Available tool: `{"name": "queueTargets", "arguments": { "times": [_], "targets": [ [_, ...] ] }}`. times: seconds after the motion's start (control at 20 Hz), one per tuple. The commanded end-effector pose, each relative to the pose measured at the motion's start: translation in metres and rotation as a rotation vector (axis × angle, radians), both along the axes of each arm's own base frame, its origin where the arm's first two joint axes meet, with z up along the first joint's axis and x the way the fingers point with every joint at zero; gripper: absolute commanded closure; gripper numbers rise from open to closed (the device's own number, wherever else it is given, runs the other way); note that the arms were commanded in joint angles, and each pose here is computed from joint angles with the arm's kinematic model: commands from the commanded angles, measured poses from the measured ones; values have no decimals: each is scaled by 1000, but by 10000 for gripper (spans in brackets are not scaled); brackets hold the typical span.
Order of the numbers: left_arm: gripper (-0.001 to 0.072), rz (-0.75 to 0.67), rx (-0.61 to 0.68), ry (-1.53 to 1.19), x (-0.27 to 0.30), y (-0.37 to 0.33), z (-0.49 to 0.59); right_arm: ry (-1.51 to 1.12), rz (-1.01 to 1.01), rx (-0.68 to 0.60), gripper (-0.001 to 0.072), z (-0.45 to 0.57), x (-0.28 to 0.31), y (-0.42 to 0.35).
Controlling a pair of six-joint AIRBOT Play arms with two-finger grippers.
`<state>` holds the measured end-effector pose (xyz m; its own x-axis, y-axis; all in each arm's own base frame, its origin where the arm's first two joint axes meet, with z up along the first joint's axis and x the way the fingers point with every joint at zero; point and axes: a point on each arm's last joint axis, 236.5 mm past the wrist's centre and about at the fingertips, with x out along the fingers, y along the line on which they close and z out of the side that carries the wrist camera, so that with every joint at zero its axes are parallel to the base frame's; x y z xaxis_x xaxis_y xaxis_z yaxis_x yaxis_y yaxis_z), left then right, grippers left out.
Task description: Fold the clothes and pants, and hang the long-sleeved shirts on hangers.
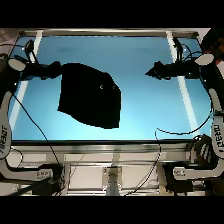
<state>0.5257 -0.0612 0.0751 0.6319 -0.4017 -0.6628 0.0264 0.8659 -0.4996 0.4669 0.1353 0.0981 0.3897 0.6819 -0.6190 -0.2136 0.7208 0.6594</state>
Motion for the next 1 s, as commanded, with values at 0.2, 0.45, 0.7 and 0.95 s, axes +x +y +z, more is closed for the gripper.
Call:
{"name": "queueTargets", "arguments": {
  "times": [0.2,0.45,0.7,0.95],
  "targets": [
    [288,70,15,-105,47,-3,1,-26,16,-52,674,-6,3,11],
    [590,34,14,-60,37,9,11,-82,-48,-35,682,2,20,8],
    [674,-97,138,-29,6,12,19,-108,-107,23,697,11,33,8],
    [674,-50,189,66,-53,40,5,4,-107,201,697,-27,-10,33]
  ]
}}
